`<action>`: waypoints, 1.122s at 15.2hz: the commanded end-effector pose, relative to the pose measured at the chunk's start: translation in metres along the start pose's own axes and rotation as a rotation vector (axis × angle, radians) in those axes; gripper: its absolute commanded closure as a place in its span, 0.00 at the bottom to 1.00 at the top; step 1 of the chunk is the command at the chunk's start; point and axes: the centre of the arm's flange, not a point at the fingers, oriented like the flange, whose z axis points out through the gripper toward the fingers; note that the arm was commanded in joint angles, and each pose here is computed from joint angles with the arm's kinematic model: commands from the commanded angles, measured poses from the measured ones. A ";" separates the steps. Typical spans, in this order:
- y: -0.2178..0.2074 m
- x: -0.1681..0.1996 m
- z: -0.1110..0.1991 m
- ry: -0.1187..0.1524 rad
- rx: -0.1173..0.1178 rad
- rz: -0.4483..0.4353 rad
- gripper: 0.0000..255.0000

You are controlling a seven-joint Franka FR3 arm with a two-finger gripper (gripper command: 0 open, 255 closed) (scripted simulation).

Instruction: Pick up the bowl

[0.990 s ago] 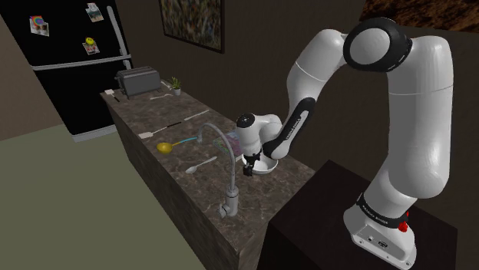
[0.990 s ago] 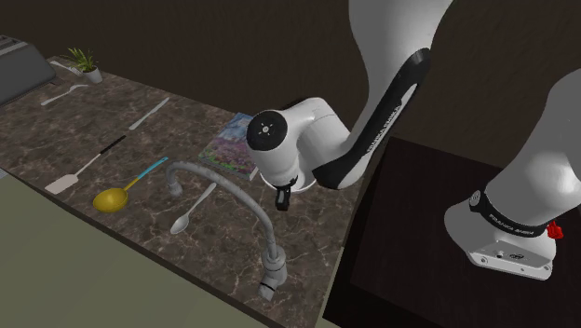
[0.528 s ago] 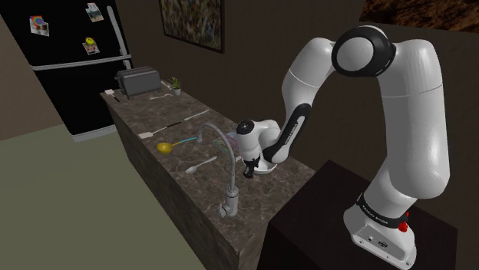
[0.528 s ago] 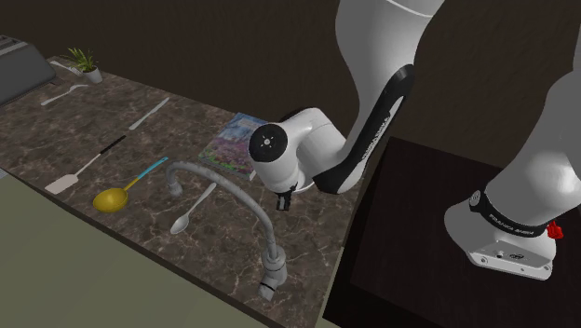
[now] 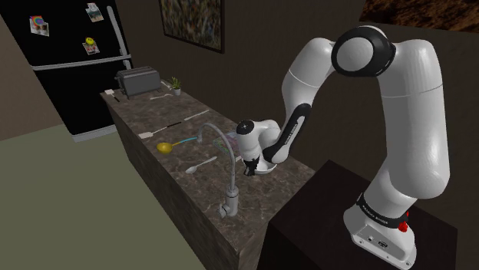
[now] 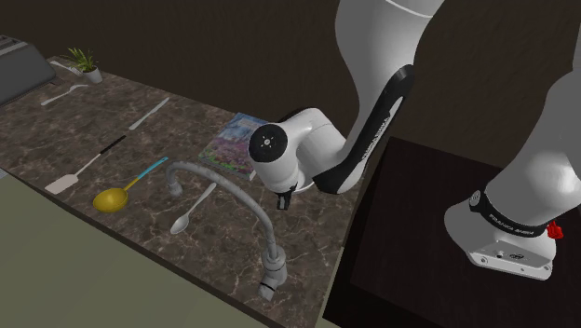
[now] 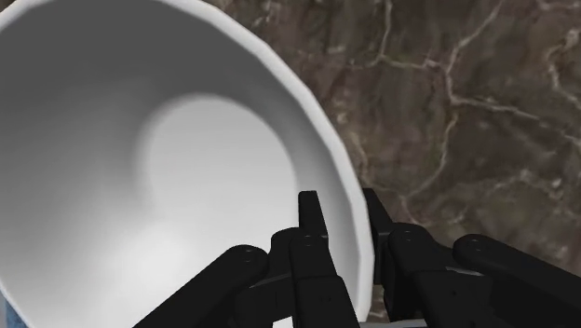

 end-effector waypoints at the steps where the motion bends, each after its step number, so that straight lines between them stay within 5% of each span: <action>1: 0.000 -0.001 0.001 -0.001 0.000 0.000 1.00; 17: 0.025 -0.005 -0.075 -0.001 0.000 0.000 1.00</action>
